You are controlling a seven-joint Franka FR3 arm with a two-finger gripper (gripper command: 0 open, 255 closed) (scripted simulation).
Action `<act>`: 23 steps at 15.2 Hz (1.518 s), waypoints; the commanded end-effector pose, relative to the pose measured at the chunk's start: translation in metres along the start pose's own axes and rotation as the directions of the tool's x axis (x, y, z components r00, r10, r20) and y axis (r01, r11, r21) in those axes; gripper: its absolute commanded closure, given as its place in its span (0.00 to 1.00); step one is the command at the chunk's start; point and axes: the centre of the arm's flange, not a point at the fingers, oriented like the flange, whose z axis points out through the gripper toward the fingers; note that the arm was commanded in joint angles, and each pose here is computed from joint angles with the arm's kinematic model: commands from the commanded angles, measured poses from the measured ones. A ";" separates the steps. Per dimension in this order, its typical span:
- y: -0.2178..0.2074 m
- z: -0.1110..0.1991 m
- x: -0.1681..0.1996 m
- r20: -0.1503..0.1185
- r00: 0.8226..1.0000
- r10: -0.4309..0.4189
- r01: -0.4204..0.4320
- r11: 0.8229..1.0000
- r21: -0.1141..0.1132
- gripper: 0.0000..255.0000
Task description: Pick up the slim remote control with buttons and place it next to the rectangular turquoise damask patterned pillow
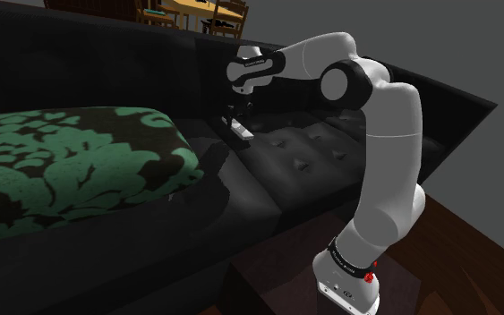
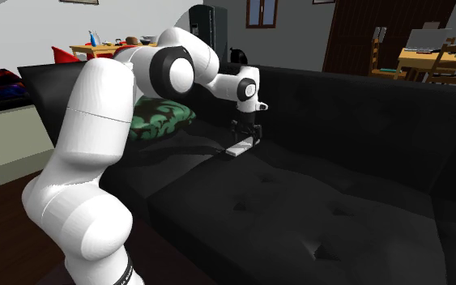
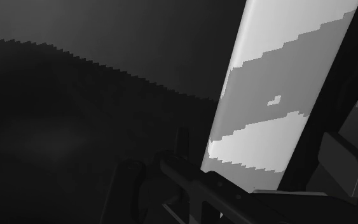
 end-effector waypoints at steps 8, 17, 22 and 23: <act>0.000 0.005 0.001 0.000 1.000 0.000 0.000 1.000 0.000 0.00; -0.001 0.005 0.001 0.000 1.000 0.000 0.000 1.000 0.000 1.00; 0.000 -0.016 0.000 0.000 1.000 0.000 0.000 1.000 0.000 1.00; 0.000 -0.021 -0.001 0.000 1.000 0.000 0.000 1.000 0.000 1.00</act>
